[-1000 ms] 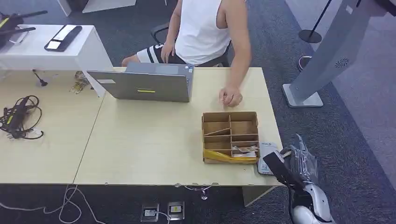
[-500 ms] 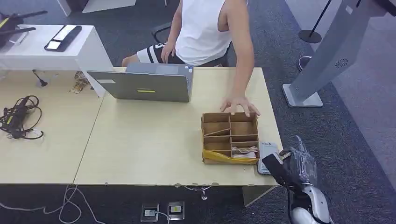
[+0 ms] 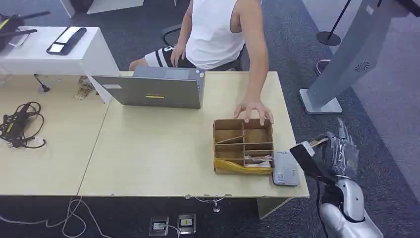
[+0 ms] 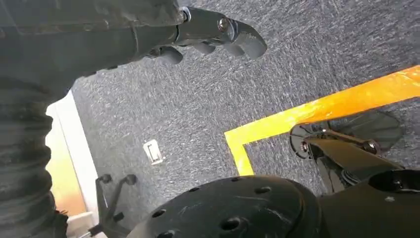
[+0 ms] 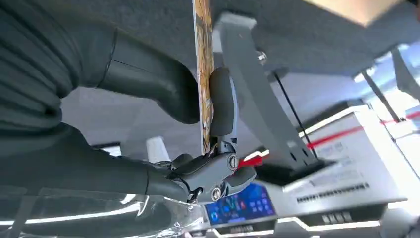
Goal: Pass the card to the sensor for recognition and then transmit it.
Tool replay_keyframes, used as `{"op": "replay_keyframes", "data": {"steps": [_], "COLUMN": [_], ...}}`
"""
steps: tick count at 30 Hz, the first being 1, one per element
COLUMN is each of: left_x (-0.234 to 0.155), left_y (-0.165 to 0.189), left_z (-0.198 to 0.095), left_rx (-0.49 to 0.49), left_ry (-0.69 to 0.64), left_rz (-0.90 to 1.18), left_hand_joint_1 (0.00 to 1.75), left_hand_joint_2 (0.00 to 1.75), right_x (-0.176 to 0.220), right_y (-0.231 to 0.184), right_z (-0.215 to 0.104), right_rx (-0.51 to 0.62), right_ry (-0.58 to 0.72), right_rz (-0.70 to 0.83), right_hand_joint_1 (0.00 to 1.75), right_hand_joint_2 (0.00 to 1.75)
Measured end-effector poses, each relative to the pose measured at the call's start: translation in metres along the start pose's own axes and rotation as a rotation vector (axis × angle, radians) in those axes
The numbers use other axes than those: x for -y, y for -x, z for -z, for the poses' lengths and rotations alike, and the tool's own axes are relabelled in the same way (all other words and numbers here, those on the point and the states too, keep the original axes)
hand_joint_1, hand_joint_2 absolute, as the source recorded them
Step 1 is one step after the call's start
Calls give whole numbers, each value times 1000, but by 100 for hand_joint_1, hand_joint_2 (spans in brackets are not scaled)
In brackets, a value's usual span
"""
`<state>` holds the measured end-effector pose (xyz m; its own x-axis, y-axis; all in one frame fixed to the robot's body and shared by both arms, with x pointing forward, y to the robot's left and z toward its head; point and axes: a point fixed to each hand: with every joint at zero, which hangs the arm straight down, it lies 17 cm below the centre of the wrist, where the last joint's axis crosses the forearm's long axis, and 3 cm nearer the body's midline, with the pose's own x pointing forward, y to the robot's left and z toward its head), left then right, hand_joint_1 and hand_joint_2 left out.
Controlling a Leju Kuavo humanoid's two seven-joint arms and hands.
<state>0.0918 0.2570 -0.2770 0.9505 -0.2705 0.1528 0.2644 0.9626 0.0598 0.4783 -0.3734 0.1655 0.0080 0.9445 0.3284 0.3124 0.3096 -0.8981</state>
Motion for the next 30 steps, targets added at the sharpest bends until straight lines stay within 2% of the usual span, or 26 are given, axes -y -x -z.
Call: {"op": "replay_keyframes", "data": {"steps": [5, 11, 19, 30], "left_x": [0, -1, -1, -3], "left_y": [-2, -2, -4, -4], "left_z": [0, 0, 0, 0], "left_rx": [12, 14, 21, 26], "left_ry": [-1, -2, -4, -8], "left_rz": [13, 24, 55, 90], "left_hand_joint_1": [0, 0, 0, 0], "left_hand_joint_2": [175, 175, 175, 175], "right_x": [53, 78, 63, 20], "right_y": [-22, -55, -82, -89], "right_z": [35, 67, 103, 124], "right_rx": [45, 108, 135, 121], "right_ry": [110, 107, 8, -76], "right_rz": [-5, -29, -45, -138], "right_hand_joint_1": [175, 175, 175, 175], "right_hand_joint_2": [175, 175, 175, 175]}}
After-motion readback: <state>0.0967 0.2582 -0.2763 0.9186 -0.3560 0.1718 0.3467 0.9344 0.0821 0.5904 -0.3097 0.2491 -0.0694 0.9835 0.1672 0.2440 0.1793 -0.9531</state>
